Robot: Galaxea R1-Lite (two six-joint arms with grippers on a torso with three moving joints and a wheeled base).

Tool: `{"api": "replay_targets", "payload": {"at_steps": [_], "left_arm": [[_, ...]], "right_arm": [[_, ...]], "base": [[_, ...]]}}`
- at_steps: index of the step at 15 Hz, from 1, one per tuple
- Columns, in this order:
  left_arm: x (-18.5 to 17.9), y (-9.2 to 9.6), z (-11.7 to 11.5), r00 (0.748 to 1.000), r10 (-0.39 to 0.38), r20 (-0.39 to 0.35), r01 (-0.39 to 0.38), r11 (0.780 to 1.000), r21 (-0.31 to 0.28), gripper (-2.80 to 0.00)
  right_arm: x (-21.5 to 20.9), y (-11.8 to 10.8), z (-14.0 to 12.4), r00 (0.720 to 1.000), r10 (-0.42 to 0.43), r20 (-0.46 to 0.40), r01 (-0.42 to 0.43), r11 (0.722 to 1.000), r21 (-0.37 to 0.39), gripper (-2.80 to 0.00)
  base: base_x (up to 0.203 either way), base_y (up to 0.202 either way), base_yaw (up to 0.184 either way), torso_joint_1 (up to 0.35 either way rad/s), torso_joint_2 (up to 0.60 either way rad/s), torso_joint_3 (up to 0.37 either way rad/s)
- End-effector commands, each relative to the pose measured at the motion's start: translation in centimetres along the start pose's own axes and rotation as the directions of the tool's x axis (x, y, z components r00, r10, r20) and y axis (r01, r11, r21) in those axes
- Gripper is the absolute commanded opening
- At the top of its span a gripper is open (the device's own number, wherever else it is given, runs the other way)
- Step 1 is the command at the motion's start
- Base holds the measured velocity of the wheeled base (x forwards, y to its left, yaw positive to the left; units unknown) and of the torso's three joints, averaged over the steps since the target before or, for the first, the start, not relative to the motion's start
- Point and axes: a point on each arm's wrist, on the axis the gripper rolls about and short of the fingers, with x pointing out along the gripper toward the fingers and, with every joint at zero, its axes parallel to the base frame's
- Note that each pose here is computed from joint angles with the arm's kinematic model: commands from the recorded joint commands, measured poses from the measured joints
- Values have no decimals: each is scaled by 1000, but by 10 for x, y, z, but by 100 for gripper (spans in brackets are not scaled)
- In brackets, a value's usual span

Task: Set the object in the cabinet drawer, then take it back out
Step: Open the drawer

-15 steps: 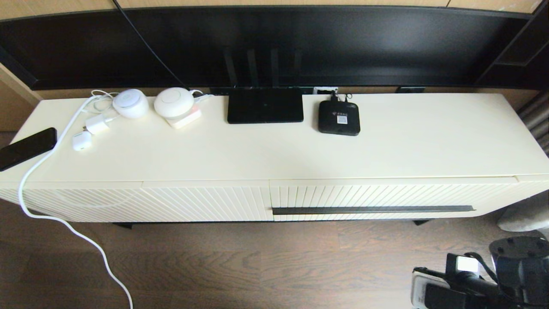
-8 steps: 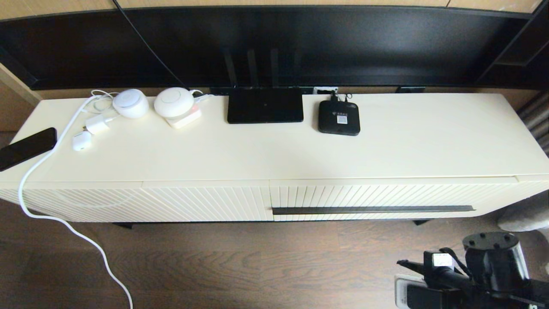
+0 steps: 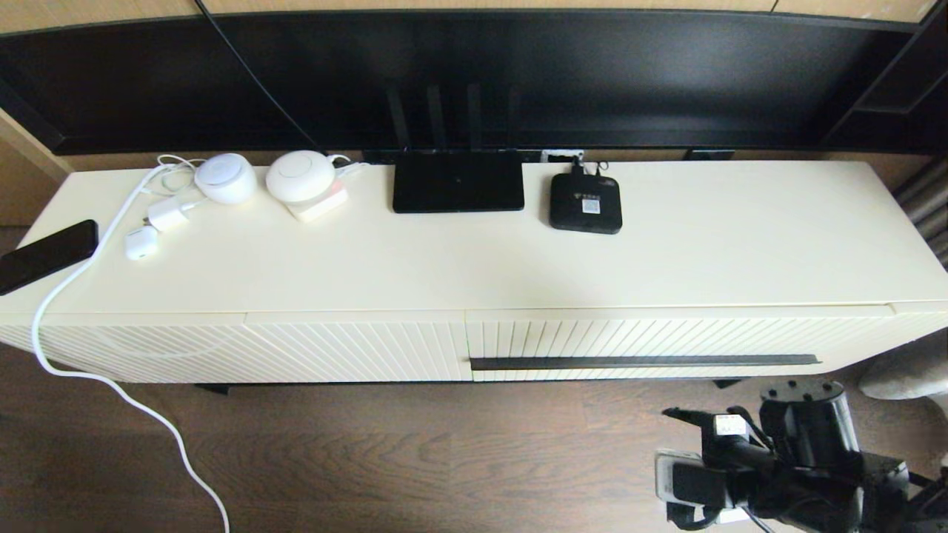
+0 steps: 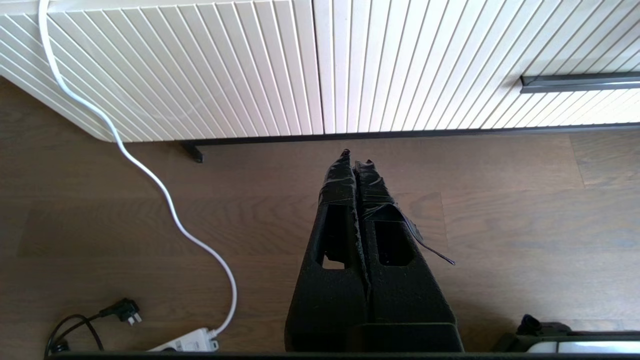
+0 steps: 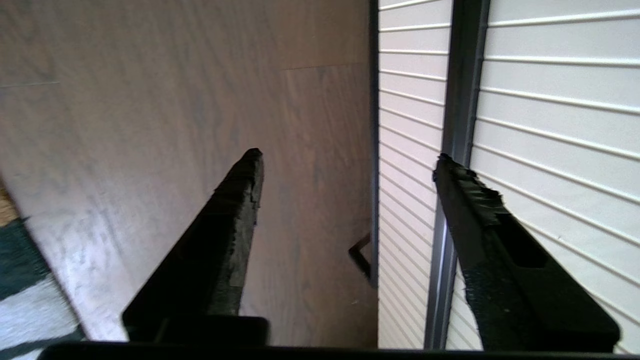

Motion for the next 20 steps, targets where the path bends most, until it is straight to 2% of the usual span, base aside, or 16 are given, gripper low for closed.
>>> {"api": "replay_targets", "payload": {"at_steps": [1, 8, 12, 20], "left_arm": [[0, 0, 0, 1000, 0, -3, 0, 1000, 0, -280], [0, 0, 0, 1000, 0, -2, 0, 1000, 0, -280], [0, 0, 0, 1000, 0, -1, 0, 1000, 0, -280], [0, 0, 0, 1000, 0, -3, 0, 1000, 0, -280]], "right_arm": [[17, 7, -4, 999, 33, -11, -33, 999, -11, 0], [55, 5, -13, 1000, -28, -13, 28, 1000, 6, 0], [69, 1, -13, 999, -33, 21, 33, 999, 7, 0], [92, -14, -16, 992, -108, 60, 107, 994, 17, 0]], "base": [[0, 0, 0, 0, 0, 0], [0, 0, 0, 0, 0, 0], [0, 0, 0, 0, 0, 0], [0, 0, 0, 0, 0, 0]]}}
